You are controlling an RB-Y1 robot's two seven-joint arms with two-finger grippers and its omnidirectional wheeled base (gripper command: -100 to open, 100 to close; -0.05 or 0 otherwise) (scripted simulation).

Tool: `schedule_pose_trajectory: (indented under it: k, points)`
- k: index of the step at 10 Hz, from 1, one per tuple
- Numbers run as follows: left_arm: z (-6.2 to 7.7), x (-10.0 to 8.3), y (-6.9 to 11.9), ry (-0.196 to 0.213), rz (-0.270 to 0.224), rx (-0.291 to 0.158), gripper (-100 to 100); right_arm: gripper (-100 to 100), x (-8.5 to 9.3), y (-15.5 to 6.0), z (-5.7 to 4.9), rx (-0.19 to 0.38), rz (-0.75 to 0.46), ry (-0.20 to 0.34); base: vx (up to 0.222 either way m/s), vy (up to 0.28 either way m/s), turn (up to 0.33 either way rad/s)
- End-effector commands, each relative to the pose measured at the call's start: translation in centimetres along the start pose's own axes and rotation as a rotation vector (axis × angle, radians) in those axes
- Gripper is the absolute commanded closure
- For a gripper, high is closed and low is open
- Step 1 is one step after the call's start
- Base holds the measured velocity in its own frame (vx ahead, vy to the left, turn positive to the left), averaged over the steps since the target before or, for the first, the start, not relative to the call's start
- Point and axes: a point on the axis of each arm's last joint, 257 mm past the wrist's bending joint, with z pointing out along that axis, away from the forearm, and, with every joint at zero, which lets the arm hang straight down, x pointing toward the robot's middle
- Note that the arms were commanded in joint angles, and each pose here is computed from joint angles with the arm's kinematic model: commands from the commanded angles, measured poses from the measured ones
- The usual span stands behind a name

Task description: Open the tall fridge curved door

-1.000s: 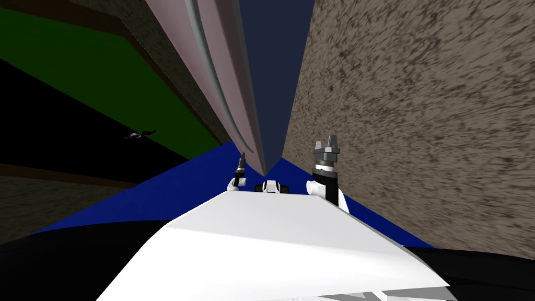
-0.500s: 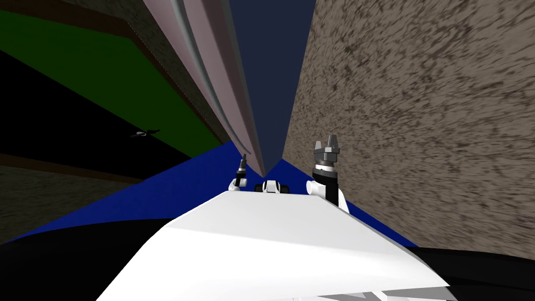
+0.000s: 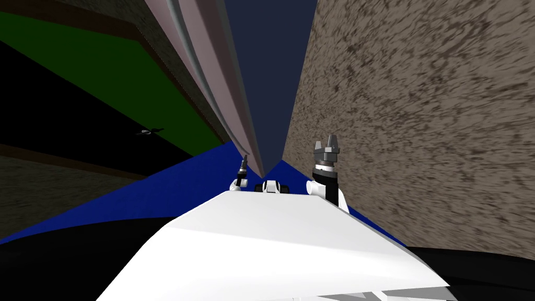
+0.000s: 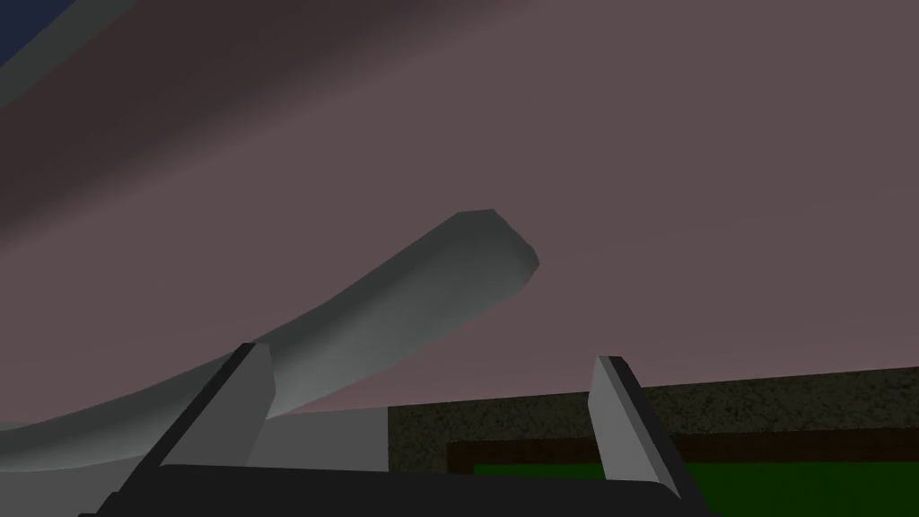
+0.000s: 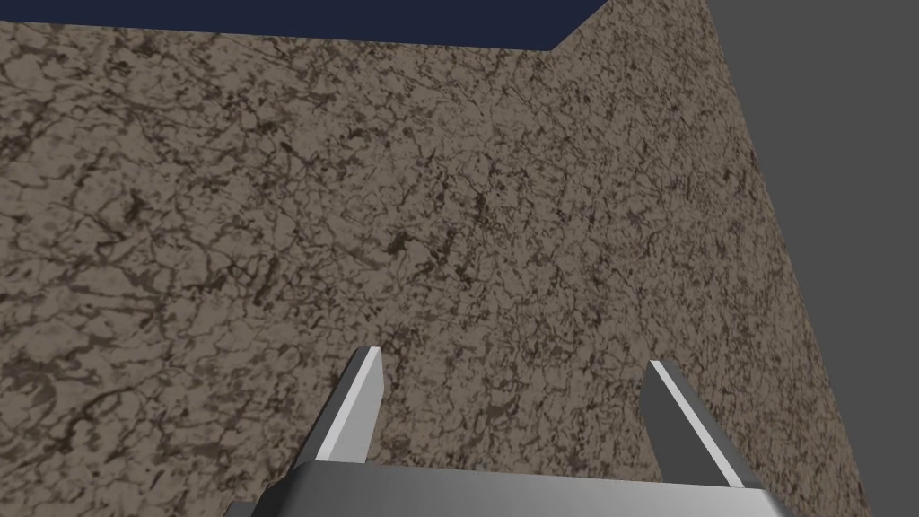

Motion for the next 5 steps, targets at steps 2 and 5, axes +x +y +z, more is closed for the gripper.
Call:
schedule_pose_trajectory:
  k: [2,5]
  points:
    - [-0.3,0.7,1.1,0.008,0.004,-0.023,-100,0,0.0,0.0,0.0,0.0,0.0,0.0,0.038,-0.061,0.054]
    - [1.5,0.1,0.8,0.009,0.005,-0.019,-100,0,0.0,0.0,0.0,0.0,0.0,0.0,0.013,-0.022,0.008]
